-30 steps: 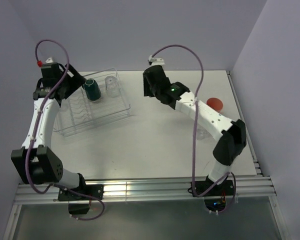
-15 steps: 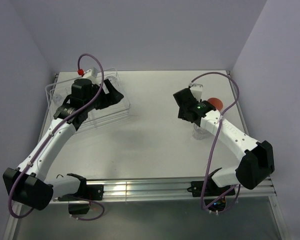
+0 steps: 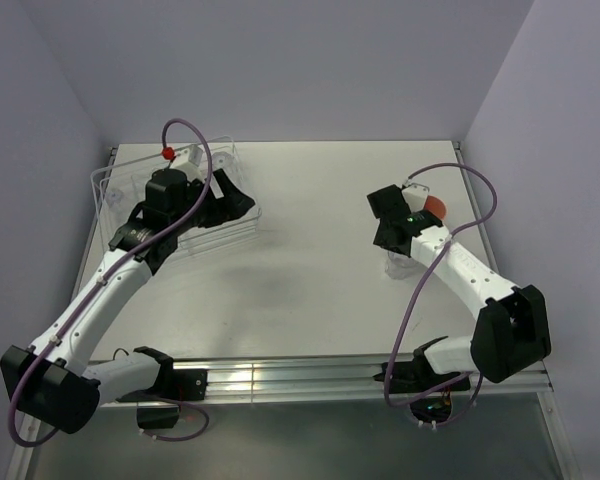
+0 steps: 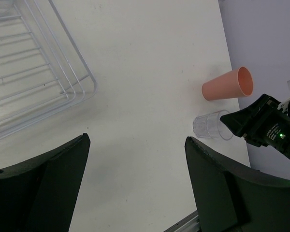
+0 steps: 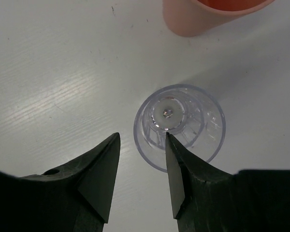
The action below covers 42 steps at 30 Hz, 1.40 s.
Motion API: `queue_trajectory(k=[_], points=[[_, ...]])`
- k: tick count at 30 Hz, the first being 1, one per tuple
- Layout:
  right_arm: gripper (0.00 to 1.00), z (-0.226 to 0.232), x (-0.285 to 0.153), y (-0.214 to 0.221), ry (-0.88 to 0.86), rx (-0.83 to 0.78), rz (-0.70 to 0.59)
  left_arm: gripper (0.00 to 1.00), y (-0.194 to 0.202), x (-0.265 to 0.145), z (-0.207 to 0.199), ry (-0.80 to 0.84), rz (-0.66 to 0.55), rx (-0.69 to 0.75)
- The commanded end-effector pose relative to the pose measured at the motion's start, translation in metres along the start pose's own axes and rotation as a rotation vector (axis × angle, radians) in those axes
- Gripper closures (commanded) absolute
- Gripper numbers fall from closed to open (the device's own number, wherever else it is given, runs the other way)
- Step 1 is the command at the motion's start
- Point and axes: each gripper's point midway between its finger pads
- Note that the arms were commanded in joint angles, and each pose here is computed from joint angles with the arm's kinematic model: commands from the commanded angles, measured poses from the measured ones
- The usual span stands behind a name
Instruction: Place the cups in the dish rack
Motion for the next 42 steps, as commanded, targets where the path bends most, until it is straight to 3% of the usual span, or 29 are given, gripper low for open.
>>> queue_trajectory(k=[1, 13, 16, 17, 19, 23, 26, 29, 35, 39, 42], points=[[0.50, 0.004, 0.004, -0.008, -0.034, 0.046, -0.026, 0.14, -0.006, -0.003, -0.013, 0.058, -0.032, -0.002], [0.54, 0.008, 0.035, 0.015, -0.029, 0.027, 0.044, 0.15, 0.009, 0.005, -0.006, 0.052, 0.002, -0.014], [0.68, 0.009, 0.040, 0.018, -0.035, 0.029, 0.056, 0.15, 0.010, 0.007, -0.006, 0.052, 0.004, -0.021], [0.86, 0.010, 0.041, 0.017, -0.040, 0.034, 0.054, 0.15, 0.012, 0.008, -0.006, 0.055, 0.008, -0.022], [1.00, 0.009, 0.045, 0.020, -0.036, 0.025, 0.067, 0.16, 0.017, 0.010, -0.005, 0.058, 0.022, -0.032], [1.00, 0.020, 0.037, 0.015, -0.104, 0.013, 0.076, 0.16, 0.022, 0.014, -0.008, 0.084, 0.028, -0.048], [1.00, 0.050, 0.003, -0.011, -0.294, 0.030, 0.056, 0.14, 0.026, 0.014, -0.018, 0.152, 0.038, -0.065], [1.00, 0.093, -0.063, -0.062, -0.577, 0.065, -0.008, 0.11, 0.022, 0.011, -0.038, 0.276, 0.016, -0.083], [1.00, 0.171, -0.194, -0.100, -1.225, 0.058, 0.011, 0.05, -0.004, 0.004, -0.079, 0.492, -0.063, -0.057], [1.00, 0.199, -0.246, -0.112, -1.466, 0.075, 0.090, 0.01, -0.016, -0.001, -0.100, 0.606, -0.081, 0.000], [1.00, 0.208, -0.275, -0.114, -1.623, 0.090, 0.143, 0.01, -0.026, 0.006, -0.103, 0.600, -0.097, 0.045]])
Point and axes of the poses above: each gripper's point midway between its finger pads, its own x axis out along the fingers, its own z axis along the line the jaws close on, y = z × x, and after that the axes turned 1 degree about x, right-handed
